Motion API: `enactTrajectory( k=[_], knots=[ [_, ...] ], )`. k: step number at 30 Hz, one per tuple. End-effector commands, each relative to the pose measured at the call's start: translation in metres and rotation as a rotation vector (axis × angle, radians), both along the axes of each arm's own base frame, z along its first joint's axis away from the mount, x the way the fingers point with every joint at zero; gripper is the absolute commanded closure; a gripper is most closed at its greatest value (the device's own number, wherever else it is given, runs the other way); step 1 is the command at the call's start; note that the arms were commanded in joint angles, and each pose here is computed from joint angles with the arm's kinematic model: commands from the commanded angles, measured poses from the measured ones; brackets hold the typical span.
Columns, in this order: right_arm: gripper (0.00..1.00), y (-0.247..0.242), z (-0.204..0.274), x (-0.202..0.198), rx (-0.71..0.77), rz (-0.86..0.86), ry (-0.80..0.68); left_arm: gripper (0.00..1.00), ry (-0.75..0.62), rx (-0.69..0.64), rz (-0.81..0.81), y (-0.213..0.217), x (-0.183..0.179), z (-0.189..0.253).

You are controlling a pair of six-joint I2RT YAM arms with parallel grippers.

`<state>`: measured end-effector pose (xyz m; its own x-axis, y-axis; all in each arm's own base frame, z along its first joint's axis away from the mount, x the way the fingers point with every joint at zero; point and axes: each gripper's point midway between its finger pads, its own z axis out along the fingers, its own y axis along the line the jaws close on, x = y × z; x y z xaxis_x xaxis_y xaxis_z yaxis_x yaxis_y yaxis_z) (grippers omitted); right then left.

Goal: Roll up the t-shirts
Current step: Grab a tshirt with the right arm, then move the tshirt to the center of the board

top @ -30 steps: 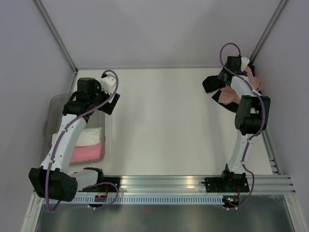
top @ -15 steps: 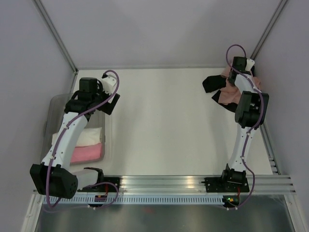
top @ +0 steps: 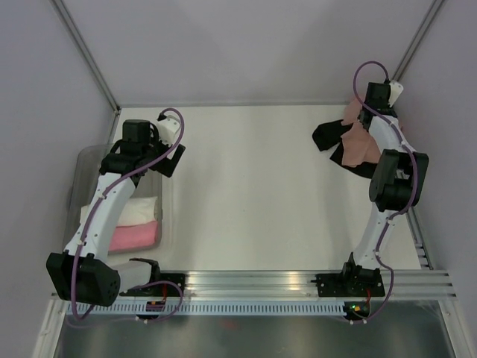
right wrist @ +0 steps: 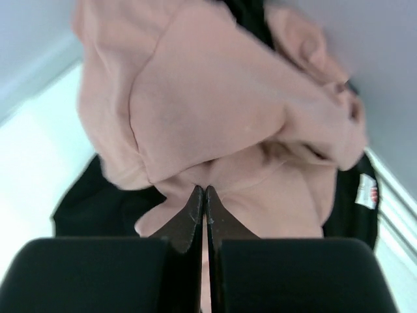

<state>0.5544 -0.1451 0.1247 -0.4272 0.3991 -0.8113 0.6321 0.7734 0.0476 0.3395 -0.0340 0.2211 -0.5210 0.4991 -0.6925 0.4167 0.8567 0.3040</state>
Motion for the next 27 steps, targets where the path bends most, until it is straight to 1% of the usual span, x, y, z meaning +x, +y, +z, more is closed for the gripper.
enactTrajectory(
  k=[1,4,7,10,11,13,14,15,16,17,18,19,20,21,22,23,25,26,27],
  knots=[
    [1.00,-0.004,0.100,-0.005,-0.081,0.000,-0.213,0.00,-0.008,0.009,-0.007,0.000,-0.001,0.001],
    [1.00,0.000,0.131,-0.015,-0.098,0.024,-0.265,0.00,-0.016,0.007,-0.012,0.000,-0.003,0.003],
    [1.00,0.005,0.147,-0.018,-0.099,0.059,-0.288,0.00,-0.026,0.004,-0.019,-0.001,-0.004,0.006],
    [1.00,0.011,0.174,-0.024,-0.112,0.093,-0.350,0.00,-0.035,0.002,-0.022,-0.002,-0.004,0.009],
    [1.00,0.013,0.192,-0.026,-0.122,0.105,-0.384,0.00,-0.035,0.003,-0.023,-0.002,-0.005,0.009],
    [1.00,0.028,0.215,-0.024,-0.112,0.198,-0.431,0.00,-0.042,-0.002,-0.026,-0.002,-0.006,0.012],
    [1.00,0.036,0.242,-0.028,-0.113,0.239,-0.487,0.00,-0.041,-0.002,-0.028,-0.002,-0.006,0.011],
    [1.00,0.058,0.257,-0.028,-0.092,0.336,-0.522,0.00,-0.040,-0.006,-0.028,-0.003,-0.006,0.011],
    [1.00,0.072,0.270,-0.030,-0.112,0.396,-0.546,0.00,-0.043,-0.012,-0.038,-0.005,-0.007,0.012],
    [1.00,0.087,0.294,-0.039,-0.135,0.451,-0.593,0.00,-0.045,-0.015,-0.039,-0.005,-0.007,0.012],
    [1.00,0.125,0.306,-0.042,-0.148,0.561,-0.618,0.00,-0.046,-0.018,-0.043,-0.006,-0.007,0.013],
    [0.99,0.156,0.320,-0.047,-0.195,0.694,-0.647,0.00,-0.049,-0.023,-0.047,-0.007,-0.007,0.014],
    [1.00,0.193,0.337,-0.060,-0.201,0.825,-0.689,0.00,-0.049,-0.023,-0.049,-0.007,-0.008,0.014],
    [1.00,0.244,0.346,-0.074,-0.173,0.993,-0.731,0.00,-0.046,-0.022,-0.049,-0.007,-0.008,0.013],
    [1.00,0.290,0.360,-0.106,-0.123,1.249,-0.798,0.00,-0.048,-0.020,-0.054,-0.008,-0.007,0.013],
    [1.00,0.321,0.367,-0.127,-0.071,1.361,-0.838,0.00,-0.049,-0.016,-0.049,-0.006,-0.008,0.014],
    [1.00,0.348,0.395,-0.160,-0.031,1.492,-0.964,0.00,-0.057,0.002,-0.029,-0.001,-0.008,0.015],
    [1.00,0.356,0.406,-0.178,0.026,1.517,-0.999,0.00,-0.064,0.009,-0.023,0.000,-0.008,0.018],
    [1.00,0.358,0.418,-0.187,0.037,1.532,-1.048,0.00,-0.079,0.016,-0.012,0.003,-0.009,0.022]
  ],
)
